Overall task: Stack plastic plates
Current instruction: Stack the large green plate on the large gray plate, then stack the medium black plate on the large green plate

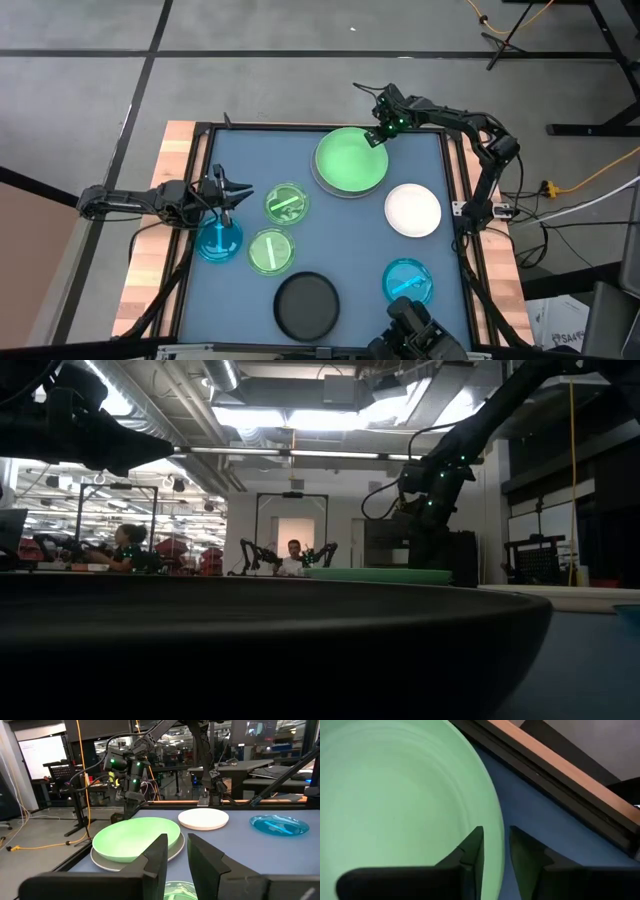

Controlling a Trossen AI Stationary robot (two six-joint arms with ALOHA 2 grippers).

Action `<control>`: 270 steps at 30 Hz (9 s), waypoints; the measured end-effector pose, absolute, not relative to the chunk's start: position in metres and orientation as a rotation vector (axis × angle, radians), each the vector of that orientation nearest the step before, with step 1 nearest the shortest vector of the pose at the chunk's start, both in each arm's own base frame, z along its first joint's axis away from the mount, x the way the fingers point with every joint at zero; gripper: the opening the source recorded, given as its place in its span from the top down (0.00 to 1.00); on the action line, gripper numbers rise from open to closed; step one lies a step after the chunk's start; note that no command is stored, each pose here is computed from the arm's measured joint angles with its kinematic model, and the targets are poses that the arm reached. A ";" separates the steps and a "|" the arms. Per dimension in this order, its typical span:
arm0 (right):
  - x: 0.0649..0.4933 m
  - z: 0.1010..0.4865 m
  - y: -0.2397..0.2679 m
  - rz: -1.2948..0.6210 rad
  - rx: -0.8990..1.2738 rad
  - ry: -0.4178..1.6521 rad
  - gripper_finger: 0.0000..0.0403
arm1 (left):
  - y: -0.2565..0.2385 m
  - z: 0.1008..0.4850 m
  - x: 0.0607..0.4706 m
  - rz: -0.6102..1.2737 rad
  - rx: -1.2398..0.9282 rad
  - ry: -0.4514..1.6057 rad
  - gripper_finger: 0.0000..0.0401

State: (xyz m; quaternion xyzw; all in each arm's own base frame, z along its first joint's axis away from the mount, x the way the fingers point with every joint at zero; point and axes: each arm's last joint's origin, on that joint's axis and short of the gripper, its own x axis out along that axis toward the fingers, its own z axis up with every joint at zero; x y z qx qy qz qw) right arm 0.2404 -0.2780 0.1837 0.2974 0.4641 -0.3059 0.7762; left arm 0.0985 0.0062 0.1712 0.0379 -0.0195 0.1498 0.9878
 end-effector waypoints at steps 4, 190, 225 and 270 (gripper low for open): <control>0.240 0.184 -0.278 -0.661 0.645 1.004 0.80 | 0.006 0.171 0.099 0.301 0.076 -0.040 0.83; 0.182 0.271 -0.035 -0.331 0.325 0.813 0.80 | 0.047 0.168 0.333 0.267 -0.655 0.713 0.98; 0.182 0.271 -0.035 -0.331 0.325 0.812 0.80 | 0.207 0.249 0.318 0.666 -0.689 0.226 0.98; 0.182 0.271 -0.036 -0.351 0.315 0.810 0.80 | 0.233 0.148 0.366 0.747 -0.766 0.561 0.98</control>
